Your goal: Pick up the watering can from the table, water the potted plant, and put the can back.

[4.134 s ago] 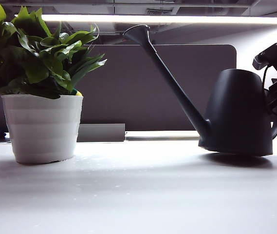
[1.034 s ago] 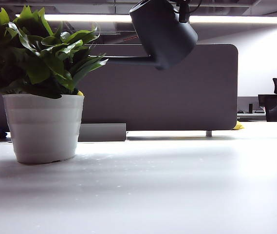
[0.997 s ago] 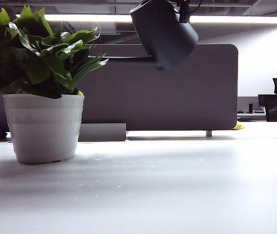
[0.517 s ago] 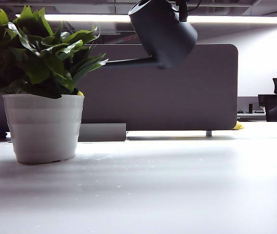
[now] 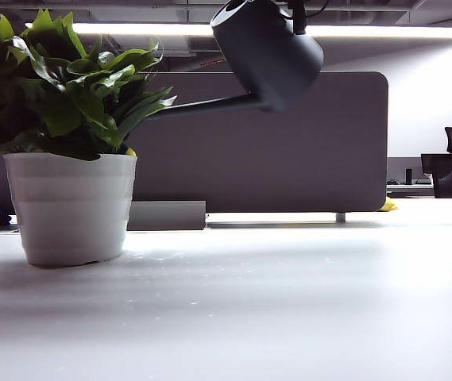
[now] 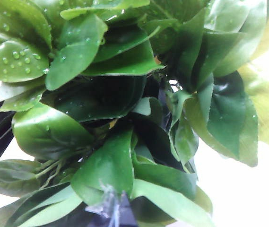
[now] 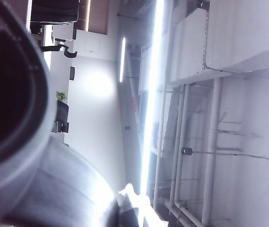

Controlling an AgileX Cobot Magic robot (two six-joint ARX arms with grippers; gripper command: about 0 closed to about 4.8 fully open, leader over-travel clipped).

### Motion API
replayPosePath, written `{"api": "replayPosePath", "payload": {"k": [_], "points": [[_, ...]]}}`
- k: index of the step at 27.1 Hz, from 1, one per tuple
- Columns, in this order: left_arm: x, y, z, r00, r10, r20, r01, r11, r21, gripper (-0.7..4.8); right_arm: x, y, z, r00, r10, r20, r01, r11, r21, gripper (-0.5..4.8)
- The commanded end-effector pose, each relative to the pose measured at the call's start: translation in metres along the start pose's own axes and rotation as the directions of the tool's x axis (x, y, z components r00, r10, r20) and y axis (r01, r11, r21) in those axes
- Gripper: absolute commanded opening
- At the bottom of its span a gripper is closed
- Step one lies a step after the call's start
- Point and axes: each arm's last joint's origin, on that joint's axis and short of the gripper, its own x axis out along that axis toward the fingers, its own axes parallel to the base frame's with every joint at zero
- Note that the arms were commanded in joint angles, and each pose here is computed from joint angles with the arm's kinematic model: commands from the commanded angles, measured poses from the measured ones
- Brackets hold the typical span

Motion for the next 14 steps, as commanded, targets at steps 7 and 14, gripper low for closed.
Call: {"api": "replayPosePath", "payload": {"k": [7,14], "points": [[-0.0012,-0.0002,0.0007,1.000,0.000,0.009,0.000,1.000,-0.001,-0.06,-0.0036,-0.0265,-0.0033,0.991,-0.132,-0.021,0.132,0.991,-0.009,-0.05],[-0.0012,-0.0001,0.0009,1.000,0.003,0.010,-0.003,1.000,-0.002,-0.06,-0.0031,-0.0223,-0.0027,0.996,-0.089,-0.018,0.091,0.990,0.107,-0.05]]}}
